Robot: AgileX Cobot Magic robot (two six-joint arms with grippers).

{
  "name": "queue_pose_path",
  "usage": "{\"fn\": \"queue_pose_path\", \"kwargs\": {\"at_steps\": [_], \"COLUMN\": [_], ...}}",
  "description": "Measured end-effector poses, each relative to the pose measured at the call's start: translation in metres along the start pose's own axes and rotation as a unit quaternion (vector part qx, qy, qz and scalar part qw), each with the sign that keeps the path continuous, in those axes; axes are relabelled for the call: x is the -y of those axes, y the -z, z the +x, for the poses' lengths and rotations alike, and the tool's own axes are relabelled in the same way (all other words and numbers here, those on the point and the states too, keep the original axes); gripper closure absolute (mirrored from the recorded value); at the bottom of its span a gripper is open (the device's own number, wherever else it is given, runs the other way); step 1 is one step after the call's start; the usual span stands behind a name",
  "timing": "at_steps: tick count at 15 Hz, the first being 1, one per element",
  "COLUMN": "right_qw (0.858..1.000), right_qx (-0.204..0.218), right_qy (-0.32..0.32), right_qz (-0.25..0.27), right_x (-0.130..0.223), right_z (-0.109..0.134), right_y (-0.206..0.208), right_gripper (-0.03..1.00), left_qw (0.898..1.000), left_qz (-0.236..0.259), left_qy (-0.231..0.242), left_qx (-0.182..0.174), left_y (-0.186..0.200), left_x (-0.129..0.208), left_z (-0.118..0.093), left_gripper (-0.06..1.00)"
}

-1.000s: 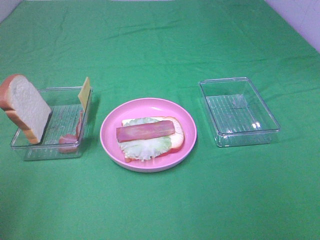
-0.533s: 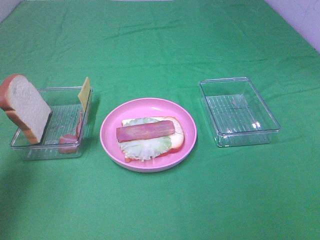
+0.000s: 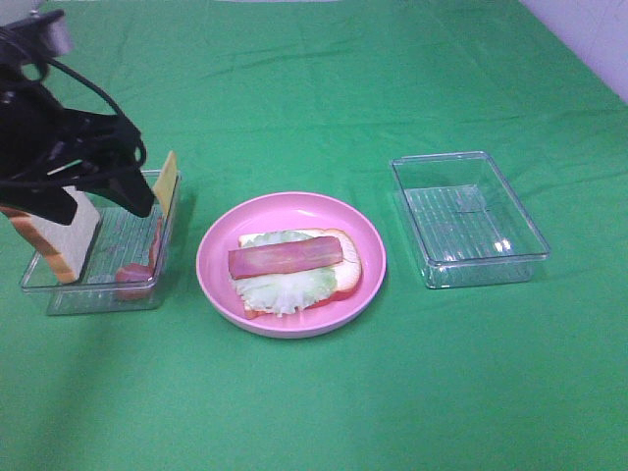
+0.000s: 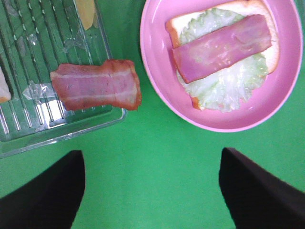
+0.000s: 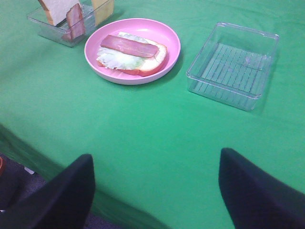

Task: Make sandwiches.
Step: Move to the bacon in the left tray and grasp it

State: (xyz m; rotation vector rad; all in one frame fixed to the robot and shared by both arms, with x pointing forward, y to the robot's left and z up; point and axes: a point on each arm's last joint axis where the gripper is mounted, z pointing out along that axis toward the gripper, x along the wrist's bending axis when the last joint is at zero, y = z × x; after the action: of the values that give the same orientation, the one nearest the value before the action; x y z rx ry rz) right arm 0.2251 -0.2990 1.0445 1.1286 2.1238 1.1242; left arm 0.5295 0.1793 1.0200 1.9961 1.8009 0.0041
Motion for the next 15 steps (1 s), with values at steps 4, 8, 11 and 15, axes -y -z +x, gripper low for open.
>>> {"fn": "queue_pose_path", "kwargs": {"at_steps": [4, 8, 11, 15], "right_qw": [0.992, 0.975, 0.974, 0.974], "right_qx": [0.104, 0.187, 0.190, 0.190], "right_qy": [-0.069, -0.123, -0.125, -0.125], "right_qz": [0.004, 0.008, 0.008, 0.008], "right_x": [-0.001, -0.003, -0.003, -0.003], "right_z": [0.003, 0.004, 0.004, 0.004], "right_y": [-0.002, -0.004, -0.004, -0.004], "right_gripper": [0.28, 0.28, 0.28, 0.28], "left_qw": [0.995, 0.992, 0.992, 0.990], "left_qz": [0.041, 0.066, 0.060, 0.080], "left_qy": [0.022, 0.031, 0.031, 0.032], "left_qx": [-0.088, -0.105, -0.104, -0.114], "left_y": [-0.033, -0.060, -0.067, -0.085], "left_x": [-0.020, -0.022, -0.025, -0.023], "left_z": [-0.020, -0.015, -0.015, -0.010], "left_gripper": [0.21, 0.21, 0.23, 0.25]}}
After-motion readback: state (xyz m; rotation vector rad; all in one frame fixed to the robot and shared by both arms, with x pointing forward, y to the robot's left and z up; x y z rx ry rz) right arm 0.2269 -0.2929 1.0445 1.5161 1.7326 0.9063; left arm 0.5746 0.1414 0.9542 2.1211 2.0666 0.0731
